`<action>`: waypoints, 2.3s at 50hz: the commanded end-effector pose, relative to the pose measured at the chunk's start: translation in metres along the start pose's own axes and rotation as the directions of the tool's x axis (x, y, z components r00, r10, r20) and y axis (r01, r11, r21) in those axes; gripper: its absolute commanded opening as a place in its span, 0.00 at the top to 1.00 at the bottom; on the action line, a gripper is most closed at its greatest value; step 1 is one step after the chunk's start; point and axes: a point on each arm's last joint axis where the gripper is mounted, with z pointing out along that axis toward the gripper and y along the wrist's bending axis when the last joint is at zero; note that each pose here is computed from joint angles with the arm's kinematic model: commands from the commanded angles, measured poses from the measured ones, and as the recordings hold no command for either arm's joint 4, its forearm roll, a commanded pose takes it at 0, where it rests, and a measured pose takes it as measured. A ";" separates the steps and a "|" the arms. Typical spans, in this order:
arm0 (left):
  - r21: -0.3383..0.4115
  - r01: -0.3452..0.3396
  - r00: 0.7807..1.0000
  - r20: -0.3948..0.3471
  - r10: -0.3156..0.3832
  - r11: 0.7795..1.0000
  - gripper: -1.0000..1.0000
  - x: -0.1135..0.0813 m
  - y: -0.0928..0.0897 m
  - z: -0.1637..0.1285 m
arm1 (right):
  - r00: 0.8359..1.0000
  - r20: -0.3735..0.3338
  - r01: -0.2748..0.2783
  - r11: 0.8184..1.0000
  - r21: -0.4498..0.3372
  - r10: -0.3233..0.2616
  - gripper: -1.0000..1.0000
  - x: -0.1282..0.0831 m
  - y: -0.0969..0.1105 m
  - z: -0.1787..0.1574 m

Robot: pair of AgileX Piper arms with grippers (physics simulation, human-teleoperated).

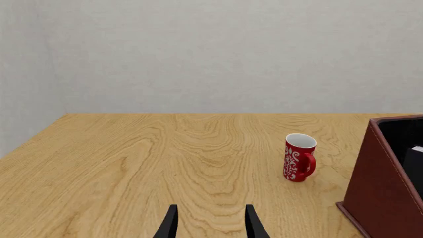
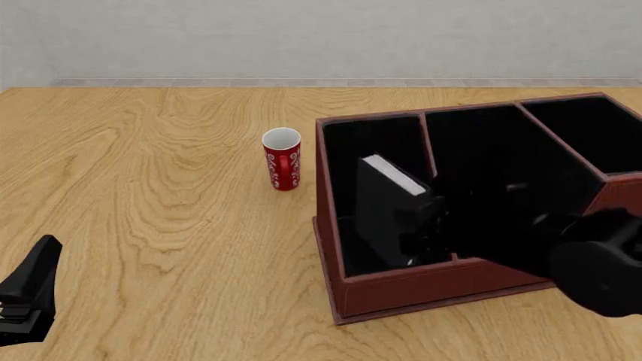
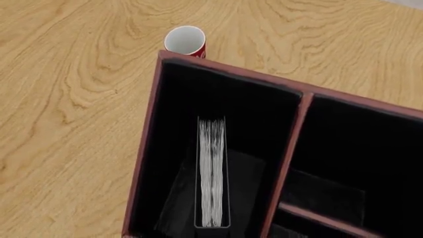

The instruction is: Pick up the book and place it in the left compartment of the caddy.

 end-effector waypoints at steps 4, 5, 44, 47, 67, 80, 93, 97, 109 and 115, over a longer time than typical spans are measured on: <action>0.000 0.000 1.000 0.000 0.000 1.000 0.00 0.000 0.000 0.000 | 1.000 0.004 -0.027 1.000 -0.001 0.027 1.00 -0.001 0.000 0.004; 0.000 0.000 1.000 0.000 0.000 1.000 0.00 0.000 0.000 0.000 | 1.000 0.004 -0.026 1.000 -0.001 0.026 1.00 0.000 0.000 0.004; 0.000 0.000 1.000 0.000 0.000 1.000 0.00 0.000 0.000 0.000 | 0.999 -0.019 -0.036 0.999 0.005 0.036 1.00 0.007 -0.001 0.009; 0.000 0.000 1.000 0.000 0.000 1.000 0.00 0.000 0.000 0.000 | 0.999 -0.021 -0.036 0.999 0.005 0.036 1.00 0.007 -0.001 0.009; 0.000 0.000 1.000 0.000 0.000 1.000 0.00 0.000 0.000 0.000 | 0.999 -0.036 -0.028 1.000 0.004 0.028 1.00 0.009 -0.001 0.012; 0.000 0.000 1.000 0.000 0.000 1.000 0.00 0.000 0.000 0.000 | 0.999 -0.047 -0.026 1.000 0.007 0.026 1.00 0.011 -0.001 0.015; 0.000 0.000 1.000 0.000 0.000 1.000 0.00 0.000 0.000 0.000 | 0.998 -0.062 -0.027 1.000 0.006 0.027 1.00 0.014 -0.001 0.019; 0.000 0.000 1.000 0.000 0.000 1.000 0.00 0.000 0.000 0.000 | 0.998 -0.064 -0.025 1.000 0.003 0.025 1.00 0.015 0.000 0.020; 0.000 0.000 1.000 0.000 0.000 1.000 0.00 0.000 0.000 0.000 | 0.997 -0.069 -0.030 1.000 0.003 0.030 1.00 0.017 0.000 0.021; 0.000 0.000 1.000 0.000 0.000 1.000 0.00 0.000 0.000 0.000 | 0.997 -0.069 -0.031 1.000 0.004 0.031 1.00 0.018 0.000 0.021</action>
